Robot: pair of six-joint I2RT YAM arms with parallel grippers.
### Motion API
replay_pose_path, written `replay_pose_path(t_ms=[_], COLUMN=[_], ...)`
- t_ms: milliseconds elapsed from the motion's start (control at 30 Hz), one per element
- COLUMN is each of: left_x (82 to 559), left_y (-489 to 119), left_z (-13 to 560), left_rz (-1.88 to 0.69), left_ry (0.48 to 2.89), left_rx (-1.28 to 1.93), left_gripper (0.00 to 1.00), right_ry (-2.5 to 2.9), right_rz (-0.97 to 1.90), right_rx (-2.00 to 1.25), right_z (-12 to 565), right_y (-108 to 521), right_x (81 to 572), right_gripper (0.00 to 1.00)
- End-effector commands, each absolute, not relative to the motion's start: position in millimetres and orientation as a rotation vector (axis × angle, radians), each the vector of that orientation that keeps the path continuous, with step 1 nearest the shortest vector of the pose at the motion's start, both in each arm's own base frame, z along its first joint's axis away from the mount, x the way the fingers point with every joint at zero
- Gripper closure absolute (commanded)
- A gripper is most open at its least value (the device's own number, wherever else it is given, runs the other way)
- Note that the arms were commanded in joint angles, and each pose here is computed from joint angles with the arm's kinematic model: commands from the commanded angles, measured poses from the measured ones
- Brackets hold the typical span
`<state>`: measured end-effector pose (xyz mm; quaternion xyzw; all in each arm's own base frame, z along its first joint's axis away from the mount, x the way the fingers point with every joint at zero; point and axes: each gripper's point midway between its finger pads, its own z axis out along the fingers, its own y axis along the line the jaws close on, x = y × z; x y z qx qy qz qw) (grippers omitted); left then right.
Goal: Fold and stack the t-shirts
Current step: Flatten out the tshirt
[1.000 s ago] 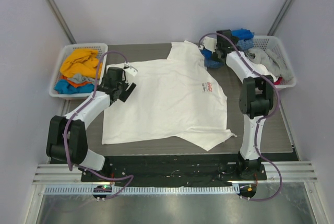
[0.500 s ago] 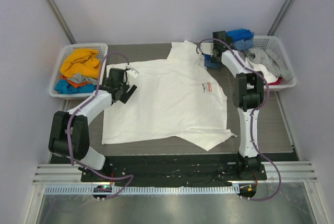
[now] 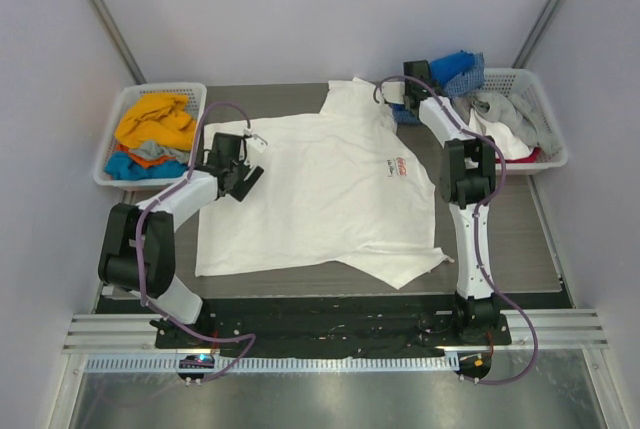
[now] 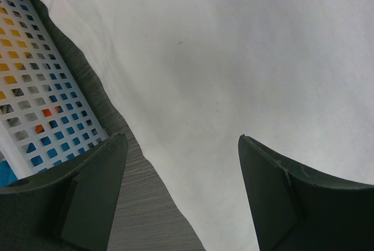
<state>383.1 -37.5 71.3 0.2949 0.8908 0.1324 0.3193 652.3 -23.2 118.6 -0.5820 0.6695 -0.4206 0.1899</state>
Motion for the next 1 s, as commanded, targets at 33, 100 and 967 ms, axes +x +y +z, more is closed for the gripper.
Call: replay_pose_path(t_ms=[33,100,967], left_x=[394,392,376], left_y=[-41,-42,-41], left_z=[86,87,128], left_rz=[0.357,0.349,0.324], left_ry=[2.269,2.266,2.173], left_rx=[0.763,0.755,0.677], left_gripper=[0.19,0.19,0.19], right_ry=[1.926,1.907,1.853], right_rz=[-1.221,-1.229,-1.316], right_rx=[-1.485,-1.421,-0.745], right_z=[142,163,356], right_y=[-44,-45,-144], right_x=[645,641,580], right_gripper=[0.99,0.99,0.99])
